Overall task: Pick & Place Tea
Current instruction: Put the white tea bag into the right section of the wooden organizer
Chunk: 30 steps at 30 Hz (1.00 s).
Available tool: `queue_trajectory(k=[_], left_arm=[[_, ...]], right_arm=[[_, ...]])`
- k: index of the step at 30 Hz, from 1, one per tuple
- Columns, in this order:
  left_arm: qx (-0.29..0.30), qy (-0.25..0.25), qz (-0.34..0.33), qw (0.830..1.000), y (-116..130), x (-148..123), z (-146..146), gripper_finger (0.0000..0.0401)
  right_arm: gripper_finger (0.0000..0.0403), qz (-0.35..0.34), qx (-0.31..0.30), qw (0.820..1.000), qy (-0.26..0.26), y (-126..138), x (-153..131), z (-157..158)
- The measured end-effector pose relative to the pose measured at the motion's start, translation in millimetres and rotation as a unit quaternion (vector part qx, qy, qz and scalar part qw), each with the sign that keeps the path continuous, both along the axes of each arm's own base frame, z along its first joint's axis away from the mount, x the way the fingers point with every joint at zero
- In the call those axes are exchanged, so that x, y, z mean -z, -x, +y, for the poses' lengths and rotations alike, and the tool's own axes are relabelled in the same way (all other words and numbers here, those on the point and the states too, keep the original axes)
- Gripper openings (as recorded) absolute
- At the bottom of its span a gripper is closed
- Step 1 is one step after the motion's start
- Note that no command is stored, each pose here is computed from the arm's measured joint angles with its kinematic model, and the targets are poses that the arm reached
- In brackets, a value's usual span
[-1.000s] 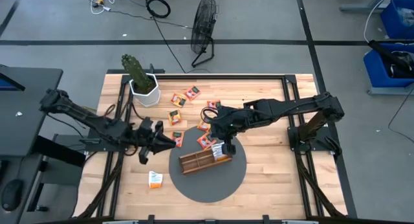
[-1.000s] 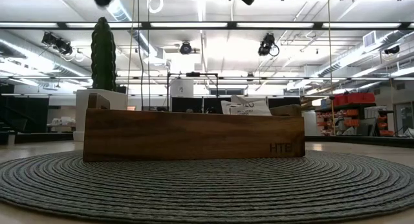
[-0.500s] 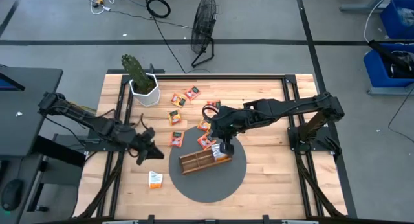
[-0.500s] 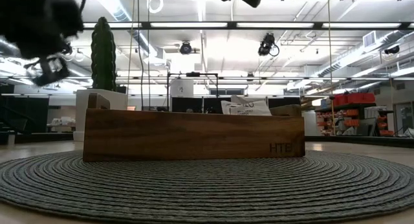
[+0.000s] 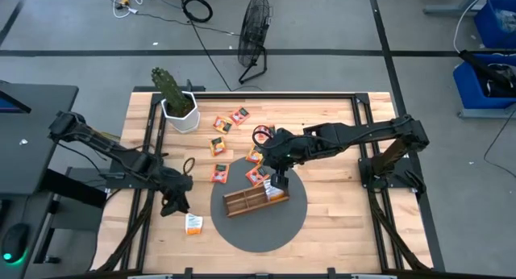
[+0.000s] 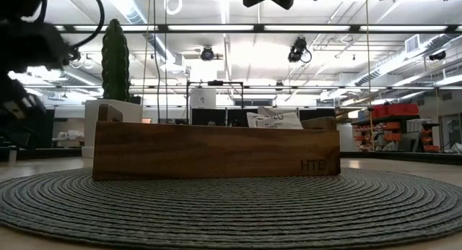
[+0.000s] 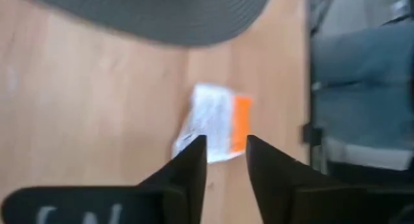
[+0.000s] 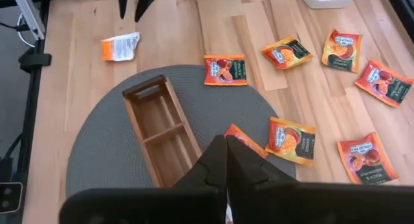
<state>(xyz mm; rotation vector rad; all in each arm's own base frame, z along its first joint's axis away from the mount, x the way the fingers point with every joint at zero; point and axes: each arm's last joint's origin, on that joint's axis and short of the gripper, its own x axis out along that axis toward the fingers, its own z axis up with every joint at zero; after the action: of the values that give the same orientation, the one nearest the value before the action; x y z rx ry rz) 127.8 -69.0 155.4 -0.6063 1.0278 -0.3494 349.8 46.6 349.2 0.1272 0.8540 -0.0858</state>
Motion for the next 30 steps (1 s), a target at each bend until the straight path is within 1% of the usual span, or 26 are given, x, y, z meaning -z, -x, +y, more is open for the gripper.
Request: queue_trajectory(k=[5,9,12,16,20,24,30], left_arm=[[0.040,-0.034,0.019,0.998,-2,11,-6,0.0170],[0.060,-0.057,0.027,0.996,-2,17,-10,0.0188],[0.073,-0.069,0.011,0.995,-4,19,-14,0.0189],[0.074,-0.092,-0.018,0.993,-7,20,-20,0.0186],[0.083,-0.138,-0.021,0.987,-7,22,-24,0.0178],[0.109,-0.159,-0.028,0.981,-10,24,-29,0.0177],[0.171,-0.201,-0.033,0.964,-14,29,-44,0.0177]], right_arm=[[0.0000,0.000,0.001,1.000,0.001,0,0,0],[0.0000,0.000,0.001,1.000,0.001,0,0,0],[0.0000,0.000,0.002,1.000,0.003,0,0,0],[0.0000,0.002,0.002,1.000,0.003,0,0,0],[0.0000,0.004,0.003,1.000,0.002,0,1,0],[0.0000,0.007,0.009,1.000,-0.002,1,1,-1],[0.0000,0.006,0.012,1.000,-0.005,1,1,0]])
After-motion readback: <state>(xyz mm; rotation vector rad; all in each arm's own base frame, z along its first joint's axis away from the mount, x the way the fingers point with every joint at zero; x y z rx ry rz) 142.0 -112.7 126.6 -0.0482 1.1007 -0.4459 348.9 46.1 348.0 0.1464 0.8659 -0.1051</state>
